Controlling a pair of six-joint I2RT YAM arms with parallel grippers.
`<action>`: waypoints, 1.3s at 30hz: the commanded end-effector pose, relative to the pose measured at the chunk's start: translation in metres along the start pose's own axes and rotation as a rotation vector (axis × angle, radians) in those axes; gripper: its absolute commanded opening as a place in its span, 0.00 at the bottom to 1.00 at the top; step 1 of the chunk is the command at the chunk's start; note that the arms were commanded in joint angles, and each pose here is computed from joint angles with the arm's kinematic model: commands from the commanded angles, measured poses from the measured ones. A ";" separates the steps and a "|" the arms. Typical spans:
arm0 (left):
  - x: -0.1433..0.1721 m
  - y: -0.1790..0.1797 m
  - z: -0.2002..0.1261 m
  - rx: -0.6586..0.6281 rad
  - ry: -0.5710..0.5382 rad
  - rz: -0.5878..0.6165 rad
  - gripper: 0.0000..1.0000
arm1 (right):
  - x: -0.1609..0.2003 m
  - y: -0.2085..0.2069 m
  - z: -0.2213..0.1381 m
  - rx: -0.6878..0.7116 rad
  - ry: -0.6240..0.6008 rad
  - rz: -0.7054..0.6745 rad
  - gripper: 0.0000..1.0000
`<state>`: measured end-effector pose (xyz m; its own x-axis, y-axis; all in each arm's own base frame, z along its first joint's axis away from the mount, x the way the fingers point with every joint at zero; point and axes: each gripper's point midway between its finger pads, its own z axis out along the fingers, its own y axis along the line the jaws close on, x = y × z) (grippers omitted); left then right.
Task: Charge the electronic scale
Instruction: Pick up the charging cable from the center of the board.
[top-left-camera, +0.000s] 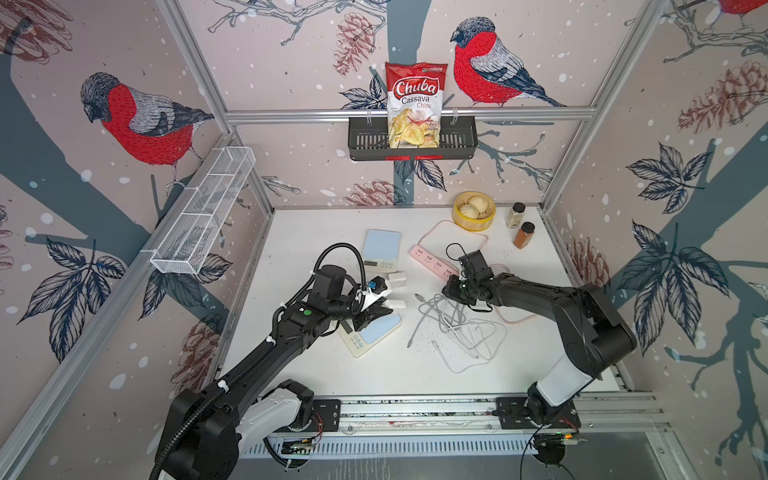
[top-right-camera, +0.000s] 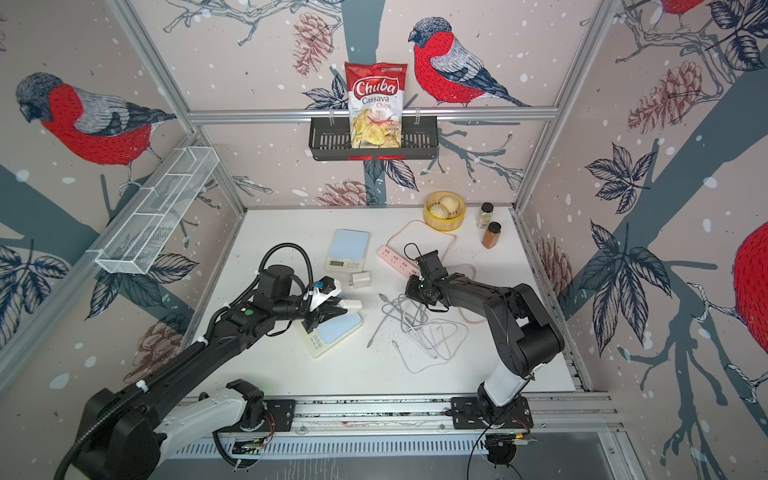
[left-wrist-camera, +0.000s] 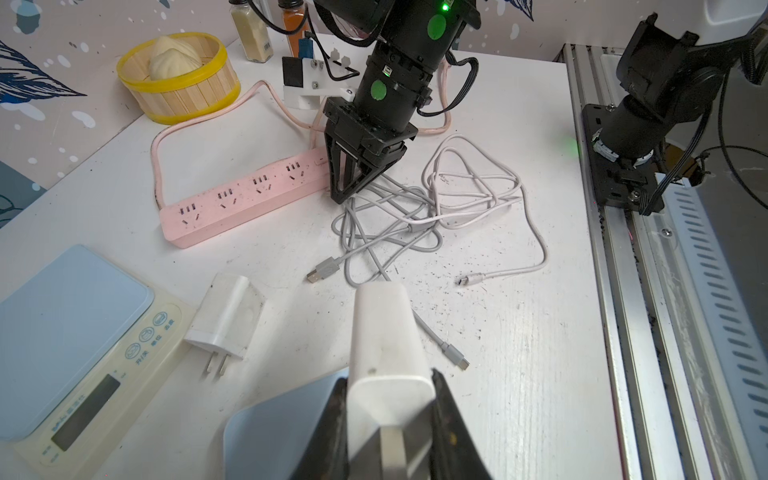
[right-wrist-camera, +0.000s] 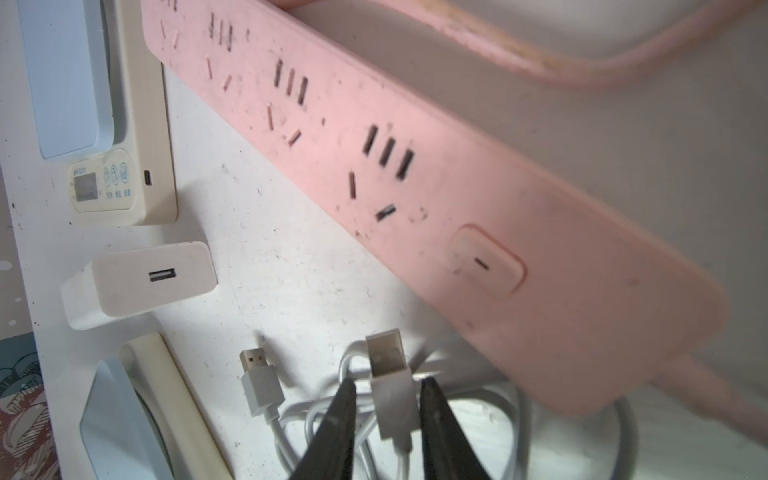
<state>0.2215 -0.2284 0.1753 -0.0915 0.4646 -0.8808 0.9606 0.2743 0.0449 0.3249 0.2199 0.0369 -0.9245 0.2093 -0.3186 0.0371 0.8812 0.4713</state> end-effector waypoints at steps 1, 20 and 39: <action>-0.006 0.000 0.000 0.006 -0.024 0.029 0.00 | 0.000 -0.005 0.002 0.033 0.005 -0.030 0.29; -0.021 -0.005 -0.009 0.008 -0.075 0.055 0.00 | -0.002 0.036 -0.039 0.036 -0.074 -0.360 0.10; -0.099 -0.006 -0.067 0.061 -0.207 -0.241 0.00 | 0.080 0.156 -0.194 -0.008 -0.637 -1.537 0.06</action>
<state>0.2157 -0.2184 0.2918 -0.1404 0.2338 -0.9621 0.9458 0.3192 -0.0605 0.1794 0.2906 0.2210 0.0526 -0.6493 -0.7587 -0.7884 0.4393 -0.4307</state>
